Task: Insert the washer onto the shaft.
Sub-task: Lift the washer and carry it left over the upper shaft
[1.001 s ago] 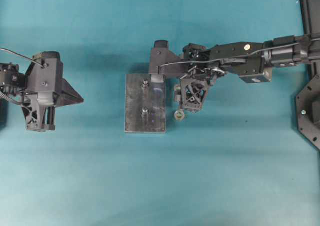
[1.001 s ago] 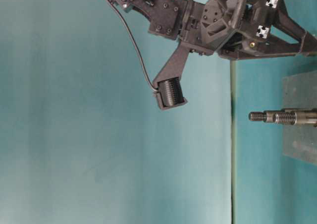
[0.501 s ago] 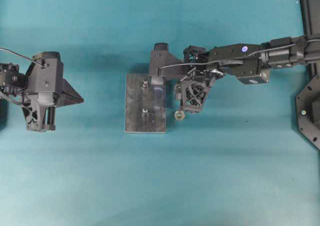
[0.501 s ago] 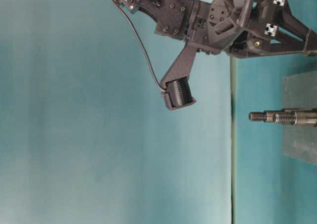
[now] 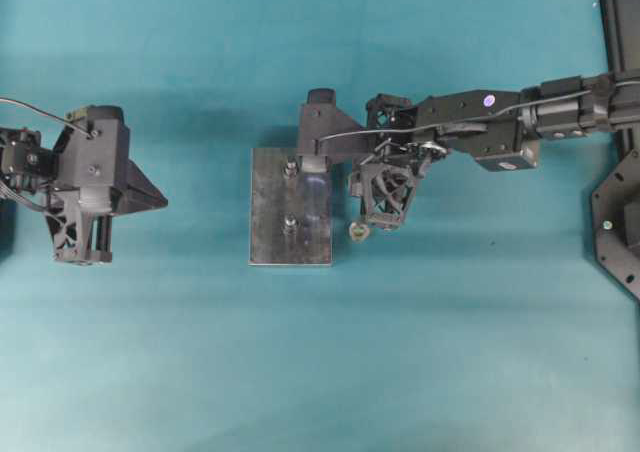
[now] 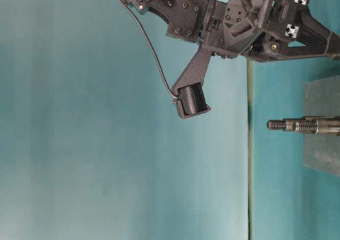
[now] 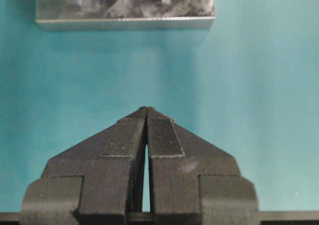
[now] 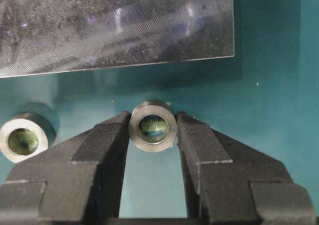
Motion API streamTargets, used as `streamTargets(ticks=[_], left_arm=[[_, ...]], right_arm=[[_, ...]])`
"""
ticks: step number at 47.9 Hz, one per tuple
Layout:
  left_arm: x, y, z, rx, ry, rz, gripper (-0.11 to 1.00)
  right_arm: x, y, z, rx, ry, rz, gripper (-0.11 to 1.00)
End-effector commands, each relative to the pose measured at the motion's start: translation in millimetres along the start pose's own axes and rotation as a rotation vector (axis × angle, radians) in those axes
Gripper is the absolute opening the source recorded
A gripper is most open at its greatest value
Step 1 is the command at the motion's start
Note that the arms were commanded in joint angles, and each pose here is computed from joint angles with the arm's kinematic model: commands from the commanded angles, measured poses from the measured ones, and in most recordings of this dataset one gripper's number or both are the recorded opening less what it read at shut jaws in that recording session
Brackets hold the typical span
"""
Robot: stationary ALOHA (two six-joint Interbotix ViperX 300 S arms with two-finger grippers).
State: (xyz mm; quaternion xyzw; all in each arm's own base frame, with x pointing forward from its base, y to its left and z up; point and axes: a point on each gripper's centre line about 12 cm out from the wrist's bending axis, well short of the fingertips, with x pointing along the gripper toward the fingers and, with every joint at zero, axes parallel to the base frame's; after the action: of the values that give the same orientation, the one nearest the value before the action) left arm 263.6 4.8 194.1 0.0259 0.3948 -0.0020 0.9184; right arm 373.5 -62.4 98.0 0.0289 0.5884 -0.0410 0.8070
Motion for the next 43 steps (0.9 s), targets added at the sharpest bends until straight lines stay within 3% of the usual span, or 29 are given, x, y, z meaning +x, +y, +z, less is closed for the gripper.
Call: streamTargets(ticks=[1,24,43], left_arm=[[-3,0,10,0.004,-0.032,0.001,0.0],[-3,0,10,0.005,-0.032,0.002,0.0],[-3,-3,9,0.011,-0.03,-0.007,0.0]], right_arm=[[-24,-6,14,0.024,-0.054,-0.008,0.33],[-87,-12,70,0.028,-0.132,-0.012,0.33],[-87,-1,92,0.001,-0.165,0.003,0.33]])
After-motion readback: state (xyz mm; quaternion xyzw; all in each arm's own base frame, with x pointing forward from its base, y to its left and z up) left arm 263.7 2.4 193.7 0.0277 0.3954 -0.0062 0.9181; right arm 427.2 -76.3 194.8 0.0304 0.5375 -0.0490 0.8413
